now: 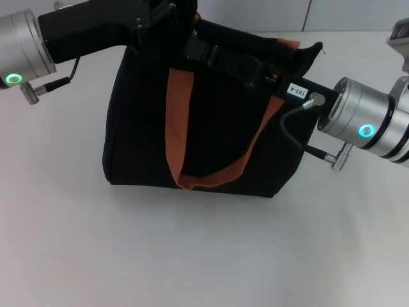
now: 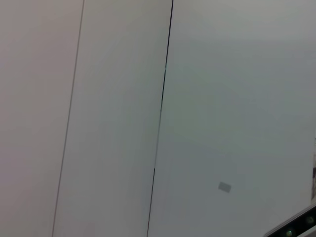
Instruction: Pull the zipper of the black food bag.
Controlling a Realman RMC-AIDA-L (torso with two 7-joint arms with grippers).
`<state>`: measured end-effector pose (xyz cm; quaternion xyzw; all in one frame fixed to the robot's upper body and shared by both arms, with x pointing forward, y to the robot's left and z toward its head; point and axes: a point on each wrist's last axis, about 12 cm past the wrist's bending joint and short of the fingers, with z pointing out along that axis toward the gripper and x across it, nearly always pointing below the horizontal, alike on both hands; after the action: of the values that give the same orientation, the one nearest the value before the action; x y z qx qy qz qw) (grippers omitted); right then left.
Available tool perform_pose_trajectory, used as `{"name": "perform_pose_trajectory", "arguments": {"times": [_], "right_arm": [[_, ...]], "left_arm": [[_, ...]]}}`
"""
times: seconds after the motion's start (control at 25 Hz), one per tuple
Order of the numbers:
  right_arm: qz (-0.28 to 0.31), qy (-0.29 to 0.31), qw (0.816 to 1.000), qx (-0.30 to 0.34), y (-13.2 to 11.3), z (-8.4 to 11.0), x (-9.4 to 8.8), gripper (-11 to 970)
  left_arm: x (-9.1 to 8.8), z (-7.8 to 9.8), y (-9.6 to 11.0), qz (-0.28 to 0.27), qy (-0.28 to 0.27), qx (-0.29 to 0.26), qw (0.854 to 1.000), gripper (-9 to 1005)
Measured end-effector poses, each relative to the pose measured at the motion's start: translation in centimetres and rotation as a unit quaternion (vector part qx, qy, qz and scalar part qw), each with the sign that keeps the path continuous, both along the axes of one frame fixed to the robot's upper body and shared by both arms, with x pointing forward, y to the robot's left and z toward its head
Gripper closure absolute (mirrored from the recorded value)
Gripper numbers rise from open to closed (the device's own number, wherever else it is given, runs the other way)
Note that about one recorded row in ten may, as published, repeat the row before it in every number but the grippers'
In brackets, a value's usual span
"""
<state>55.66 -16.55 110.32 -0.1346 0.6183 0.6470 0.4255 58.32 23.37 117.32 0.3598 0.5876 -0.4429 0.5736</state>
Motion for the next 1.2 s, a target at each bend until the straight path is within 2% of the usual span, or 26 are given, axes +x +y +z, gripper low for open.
{"name": "perform_pose_trajectory", "arguments": {"times": [0.32,0.84,1.2], "right_arm": [[-0.012,0.013,1.0,-0.013,0.1,-0.3,0.4,234],[0.023,-0.016,1.0,-0.002,0.9,0.6,0.0,233],[0.013,-0.007,1.0,-0.012,1.0,0.2,0.4,234]], "left_arm": [[0.0,0.0,-0.2,-0.004,0.001,0.001,1.0,922],[0.1,-0.1,-0.4,-0.003,0.002,0.004,1.0,916],[0.0,-0.1,-0.2,0.002,0.003,-0.003,1.0,913]]}}
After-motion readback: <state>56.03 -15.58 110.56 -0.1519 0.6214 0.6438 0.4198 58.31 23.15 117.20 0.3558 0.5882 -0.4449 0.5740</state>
